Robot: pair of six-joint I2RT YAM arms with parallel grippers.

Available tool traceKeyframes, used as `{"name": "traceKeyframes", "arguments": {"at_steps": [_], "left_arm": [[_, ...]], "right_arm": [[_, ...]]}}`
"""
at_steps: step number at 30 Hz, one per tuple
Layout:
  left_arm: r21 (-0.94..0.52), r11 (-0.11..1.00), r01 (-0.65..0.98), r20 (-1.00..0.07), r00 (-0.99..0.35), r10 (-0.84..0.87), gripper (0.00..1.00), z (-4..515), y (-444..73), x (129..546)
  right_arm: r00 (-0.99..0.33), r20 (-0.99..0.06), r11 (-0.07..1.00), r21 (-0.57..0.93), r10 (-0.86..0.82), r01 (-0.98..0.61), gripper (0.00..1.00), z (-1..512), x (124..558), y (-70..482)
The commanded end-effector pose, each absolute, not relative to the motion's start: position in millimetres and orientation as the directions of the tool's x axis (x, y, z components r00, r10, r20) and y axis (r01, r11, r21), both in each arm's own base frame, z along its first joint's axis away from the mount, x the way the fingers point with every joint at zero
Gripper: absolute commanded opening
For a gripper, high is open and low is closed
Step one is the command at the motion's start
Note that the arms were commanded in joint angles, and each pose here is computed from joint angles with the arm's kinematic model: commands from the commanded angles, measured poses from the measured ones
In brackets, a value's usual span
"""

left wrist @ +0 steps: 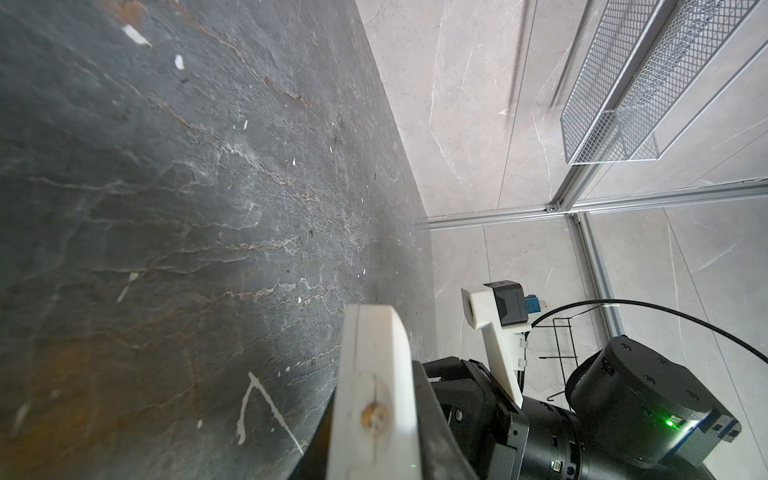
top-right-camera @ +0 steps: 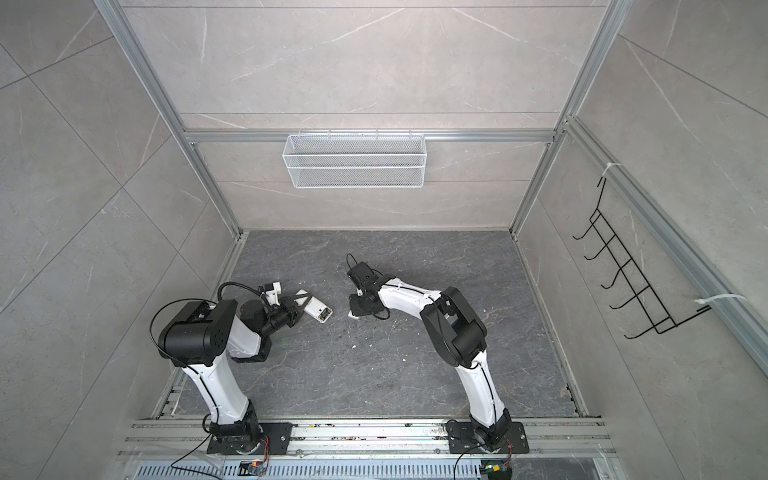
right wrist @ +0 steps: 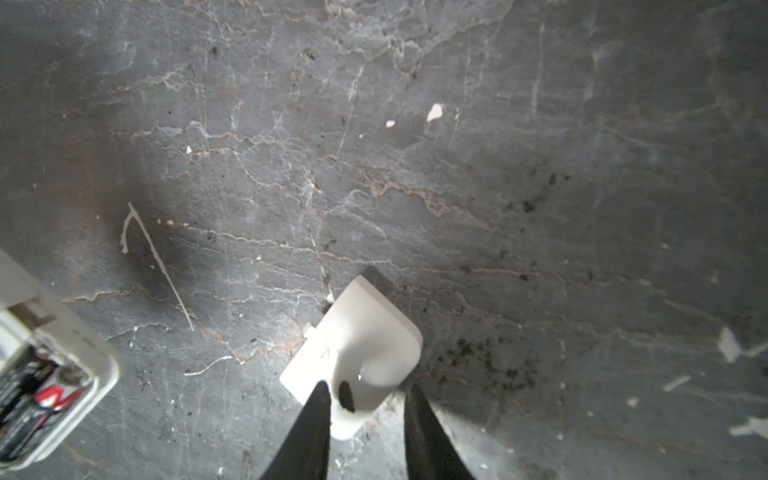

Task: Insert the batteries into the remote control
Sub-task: 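Lower the right gripper and close its fingers on the white battery cover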

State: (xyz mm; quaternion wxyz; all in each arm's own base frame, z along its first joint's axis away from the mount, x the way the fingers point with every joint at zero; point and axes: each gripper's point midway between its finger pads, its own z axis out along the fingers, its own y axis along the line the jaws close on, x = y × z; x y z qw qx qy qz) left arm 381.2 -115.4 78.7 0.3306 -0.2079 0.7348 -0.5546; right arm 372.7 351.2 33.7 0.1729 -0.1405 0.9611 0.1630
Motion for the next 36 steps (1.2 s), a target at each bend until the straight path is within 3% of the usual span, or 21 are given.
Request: {"name": "traceKeyframes", "arguments": {"at_steps": [1,12,25,32,36], "left_arm": [[-0.944,0.291,0.155,-0.315,-0.688,-0.654,0.0,100.7,-120.4,386.1],[-0.944,0.29,0.155,-0.313,-0.689,-0.654,0.0,100.5,-120.5,386.3],[-0.945,0.289,0.153,-0.312,-0.689,-0.654,0.0,100.4,-120.5,386.7],[-0.945,0.288,0.153,-0.311,-0.69,-0.654,0.0,100.4,-120.7,386.5],[-0.946,0.287,0.153,-0.31,-0.69,-0.654,0.0,100.5,-120.8,386.6]], "right_arm": [[-0.909,-0.362,0.907,0.276,-0.208,-0.318,0.32,25.9,371.5,358.2],[-0.909,-0.361,0.911,0.268,-0.208,-0.315,0.23,21.6,372.4,356.9],[-0.909,-0.378,0.92,0.264,-0.178,-0.29,0.0,29.8,375.1,354.3],[-0.906,-0.39,0.92,0.269,-0.165,-0.284,0.01,37.3,377.5,354.8],[-0.898,-0.4,0.921,0.251,-0.182,-0.298,0.14,43.2,379.0,353.4]]}}
